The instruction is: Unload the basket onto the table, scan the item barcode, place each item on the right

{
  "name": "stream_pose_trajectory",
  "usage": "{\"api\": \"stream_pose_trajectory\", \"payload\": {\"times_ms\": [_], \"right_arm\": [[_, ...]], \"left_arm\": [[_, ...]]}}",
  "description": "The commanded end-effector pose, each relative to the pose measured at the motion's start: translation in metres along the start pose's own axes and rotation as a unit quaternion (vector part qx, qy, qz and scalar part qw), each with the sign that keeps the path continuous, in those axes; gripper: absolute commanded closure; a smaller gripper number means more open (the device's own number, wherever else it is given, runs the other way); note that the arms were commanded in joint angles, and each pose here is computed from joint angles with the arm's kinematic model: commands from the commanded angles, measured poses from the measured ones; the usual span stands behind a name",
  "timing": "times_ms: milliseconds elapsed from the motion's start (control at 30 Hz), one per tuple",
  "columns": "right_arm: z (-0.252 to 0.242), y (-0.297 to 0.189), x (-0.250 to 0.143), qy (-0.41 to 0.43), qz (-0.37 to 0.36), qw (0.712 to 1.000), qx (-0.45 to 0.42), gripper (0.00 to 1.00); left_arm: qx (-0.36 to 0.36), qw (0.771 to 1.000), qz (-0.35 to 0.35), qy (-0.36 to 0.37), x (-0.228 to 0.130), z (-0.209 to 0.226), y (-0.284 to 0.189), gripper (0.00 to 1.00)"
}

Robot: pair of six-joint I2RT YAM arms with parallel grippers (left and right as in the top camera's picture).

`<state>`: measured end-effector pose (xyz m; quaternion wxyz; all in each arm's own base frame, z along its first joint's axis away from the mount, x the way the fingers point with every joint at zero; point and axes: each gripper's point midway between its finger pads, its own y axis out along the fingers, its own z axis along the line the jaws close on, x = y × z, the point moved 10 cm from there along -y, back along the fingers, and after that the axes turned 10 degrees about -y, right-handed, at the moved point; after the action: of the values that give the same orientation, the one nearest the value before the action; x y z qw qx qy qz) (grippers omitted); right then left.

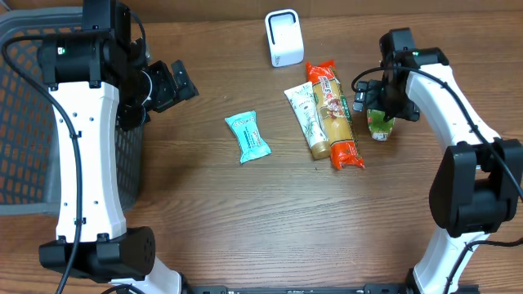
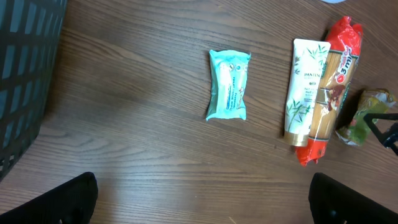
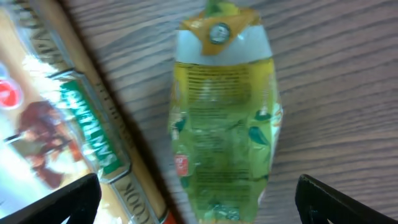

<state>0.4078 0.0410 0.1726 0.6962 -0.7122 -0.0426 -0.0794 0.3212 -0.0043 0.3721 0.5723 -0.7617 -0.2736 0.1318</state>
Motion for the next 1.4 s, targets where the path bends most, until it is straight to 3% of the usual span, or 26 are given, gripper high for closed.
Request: {"api": "stream_pose_trajectory", "payload": {"times_ms": [0, 500, 633, 767, 900, 1000, 1367], "right_arm": [[-0.003, 0.011, -0.004, 0.018, 0.003, 1.0, -0.026, 0.0], [-0.004, 0.052, -0.004, 0.039, 0.015, 0.998, -0.049, 0.0], [-0.004, 0.052, -0.002, 0.039, 0.008, 0.998, -0.048, 0.14], [-0.004, 0.052, 0.0, 0.04, 0.003, 0.998, -0.047, 0.42], [-0.004, 0.052, 0.0, 0.04, 0.001, 0.998, -0.047, 0.46], [-0.004, 0.052, 0.001, 0.04, 0.0, 0.998, -0.047, 0.62], [-0.003, 0.04, 0.012, 0.023, -0.017, 0.999, -0.043, 0.62]], "left_arm": [[0.001, 1.0, -0.001, 0.013, -0.002, -0.002, 0.0, 0.0], [0.001, 1.0, -0.001, 0.014, -0.002, -0.002, 0.0, 0.0], [0.001, 1.0, -0.001, 0.014, -0.002, -0.002, 0.0, 0.0], [0.001, 1.0, -0.001, 0.013, -0.002, -0.002, 0.0, 0.0], [0.001, 1.0, -0.001, 0.013, -0.002, -0.002, 0.0, 0.0], [0.001, 1.0, -0.001, 0.014, -0.002, -0.002, 0.0, 0.0], [0.001, 1.0, -0.001, 0.013, -0.002, -0.002, 0.0, 0.0]]}}
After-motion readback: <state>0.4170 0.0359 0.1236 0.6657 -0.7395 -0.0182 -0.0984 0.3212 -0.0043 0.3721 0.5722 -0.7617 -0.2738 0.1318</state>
